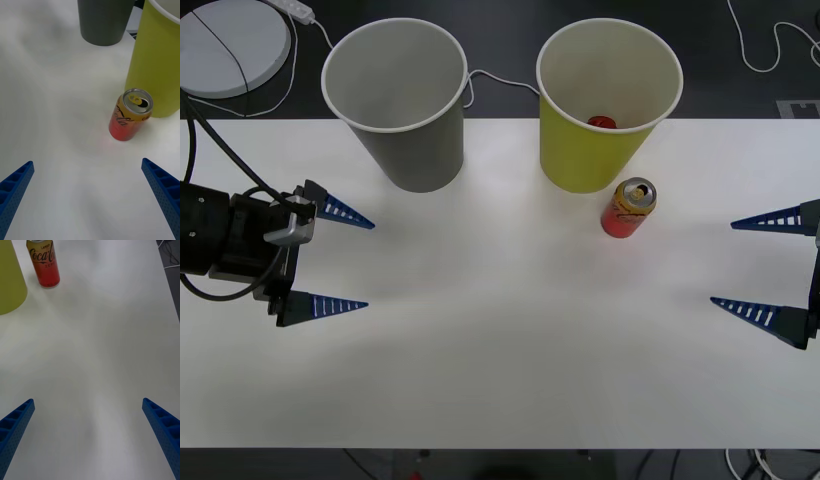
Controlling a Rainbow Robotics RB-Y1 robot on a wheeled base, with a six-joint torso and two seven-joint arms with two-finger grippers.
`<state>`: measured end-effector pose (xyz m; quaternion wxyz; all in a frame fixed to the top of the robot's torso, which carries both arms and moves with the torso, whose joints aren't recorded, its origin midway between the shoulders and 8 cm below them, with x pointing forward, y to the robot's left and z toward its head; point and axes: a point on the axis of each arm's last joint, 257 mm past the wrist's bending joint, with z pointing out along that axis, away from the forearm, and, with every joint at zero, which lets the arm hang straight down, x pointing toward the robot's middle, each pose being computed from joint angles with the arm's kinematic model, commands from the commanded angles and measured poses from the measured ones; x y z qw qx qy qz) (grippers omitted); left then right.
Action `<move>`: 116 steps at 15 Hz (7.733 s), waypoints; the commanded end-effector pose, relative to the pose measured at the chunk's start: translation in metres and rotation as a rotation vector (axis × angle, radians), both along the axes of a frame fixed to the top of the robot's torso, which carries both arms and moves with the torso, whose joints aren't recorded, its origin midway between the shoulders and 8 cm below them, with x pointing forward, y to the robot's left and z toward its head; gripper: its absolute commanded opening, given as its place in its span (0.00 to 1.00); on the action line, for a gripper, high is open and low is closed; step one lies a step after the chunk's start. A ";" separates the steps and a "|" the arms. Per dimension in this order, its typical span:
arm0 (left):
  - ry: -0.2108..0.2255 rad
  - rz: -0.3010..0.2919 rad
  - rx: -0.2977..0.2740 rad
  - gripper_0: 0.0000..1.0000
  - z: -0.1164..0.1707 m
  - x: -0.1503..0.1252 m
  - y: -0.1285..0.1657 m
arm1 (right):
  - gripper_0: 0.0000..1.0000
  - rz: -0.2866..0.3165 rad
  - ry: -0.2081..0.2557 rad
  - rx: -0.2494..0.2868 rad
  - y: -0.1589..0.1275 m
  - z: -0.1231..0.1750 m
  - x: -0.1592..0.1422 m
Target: Put the can into the green bin and the plastic bottle into the gray bin
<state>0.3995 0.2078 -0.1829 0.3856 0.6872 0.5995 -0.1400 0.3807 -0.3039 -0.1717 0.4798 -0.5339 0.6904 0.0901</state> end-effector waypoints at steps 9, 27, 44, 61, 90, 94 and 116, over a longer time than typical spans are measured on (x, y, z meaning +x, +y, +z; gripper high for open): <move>0.000 0.000 0.000 1.00 0.000 0.000 0.000 | 1.00 -0.364 0.043 0.295 0.008 -0.047 0.014; 0.000 0.000 0.000 1.00 0.000 0.000 0.000 | 1.00 -0.726 -0.131 0.528 0.047 -0.081 0.045; 0.000 0.000 0.000 1.00 0.000 0.000 0.000 | 1.00 -0.696 -0.296 0.628 0.080 -0.099 0.122; 0.000 0.000 0.000 1.00 0.000 0.000 0.000 | 1.00 -0.731 -0.387 0.621 0.097 -0.086 0.179; 0.000 0.000 0.000 1.00 0.000 0.000 0.000 | 0.00 -0.396 -0.200 0.293 0.053 -0.025 0.102; 0.000 0.000 0.000 1.00 0.000 0.000 0.000 | 0.00 -0.358 -0.099 0.210 0.039 0.007 0.077; 0.000 0.000 0.000 1.00 0.000 0.000 0.000 | 0.00 -0.401 0.268 -0.198 0.024 0.173 0.074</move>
